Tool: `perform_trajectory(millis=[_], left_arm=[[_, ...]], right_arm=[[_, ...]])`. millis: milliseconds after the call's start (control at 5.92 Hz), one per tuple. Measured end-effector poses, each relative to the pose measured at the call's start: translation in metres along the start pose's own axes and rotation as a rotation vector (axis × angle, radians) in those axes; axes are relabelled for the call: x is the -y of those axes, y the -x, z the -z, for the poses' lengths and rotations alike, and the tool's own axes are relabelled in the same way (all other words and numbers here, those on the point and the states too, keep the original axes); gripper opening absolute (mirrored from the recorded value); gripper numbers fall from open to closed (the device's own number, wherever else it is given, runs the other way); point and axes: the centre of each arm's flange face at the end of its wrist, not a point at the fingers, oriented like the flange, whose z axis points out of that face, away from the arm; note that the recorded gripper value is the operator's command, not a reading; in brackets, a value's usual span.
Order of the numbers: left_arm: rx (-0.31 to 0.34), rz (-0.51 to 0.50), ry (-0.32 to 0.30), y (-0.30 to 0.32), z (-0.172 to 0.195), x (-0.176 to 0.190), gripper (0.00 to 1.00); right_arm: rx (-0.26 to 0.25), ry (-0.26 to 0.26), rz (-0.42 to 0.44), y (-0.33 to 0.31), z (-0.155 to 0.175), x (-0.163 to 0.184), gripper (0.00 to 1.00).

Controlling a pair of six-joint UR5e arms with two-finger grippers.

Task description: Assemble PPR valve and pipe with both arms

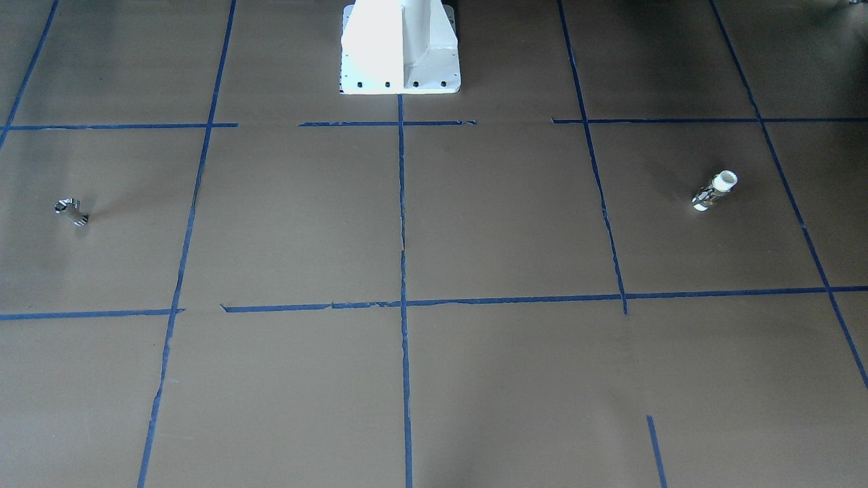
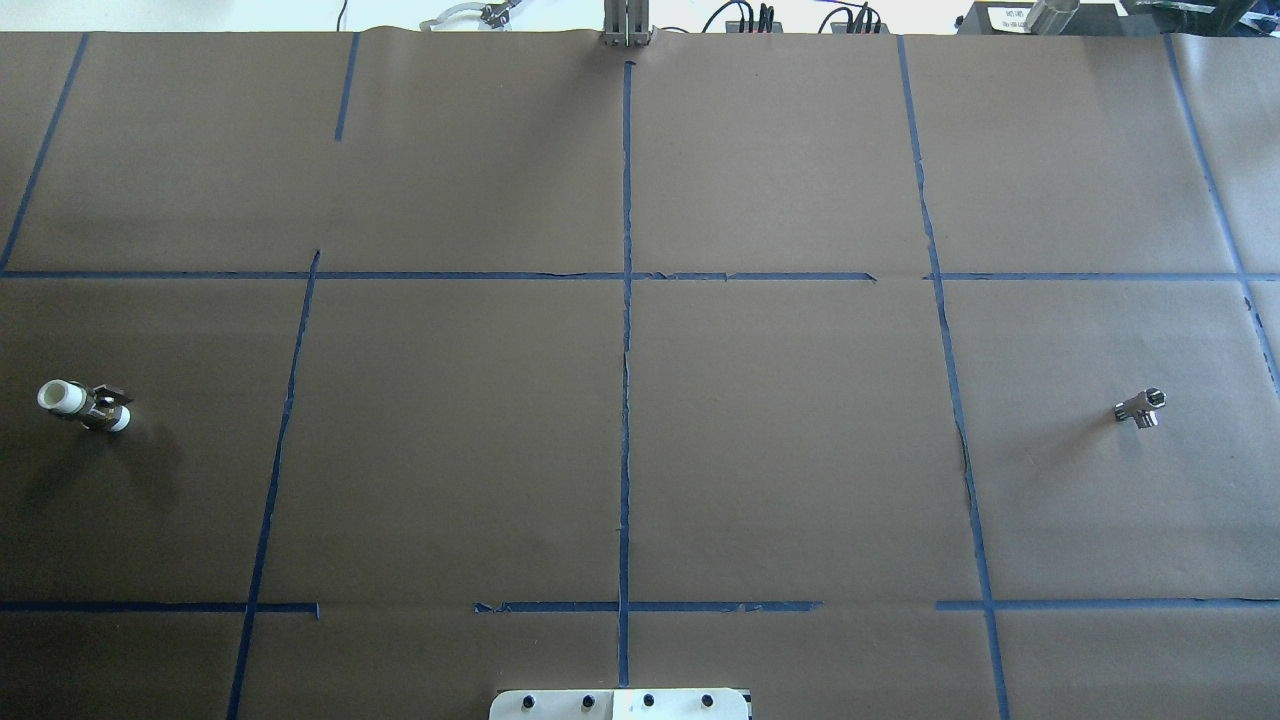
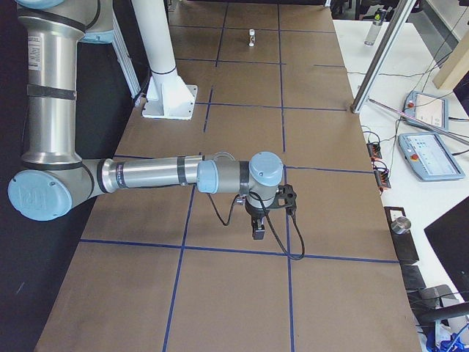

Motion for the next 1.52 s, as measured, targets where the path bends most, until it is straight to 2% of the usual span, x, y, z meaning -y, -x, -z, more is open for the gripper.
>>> perform_trajectory(millis=[1521], left_arm=[[0.002,0.01,0.007,0.002,-0.003,-0.017,1.0]], right_arm=[[0.015,0.0,0.006,0.003,0.0,-0.006,1.0]])
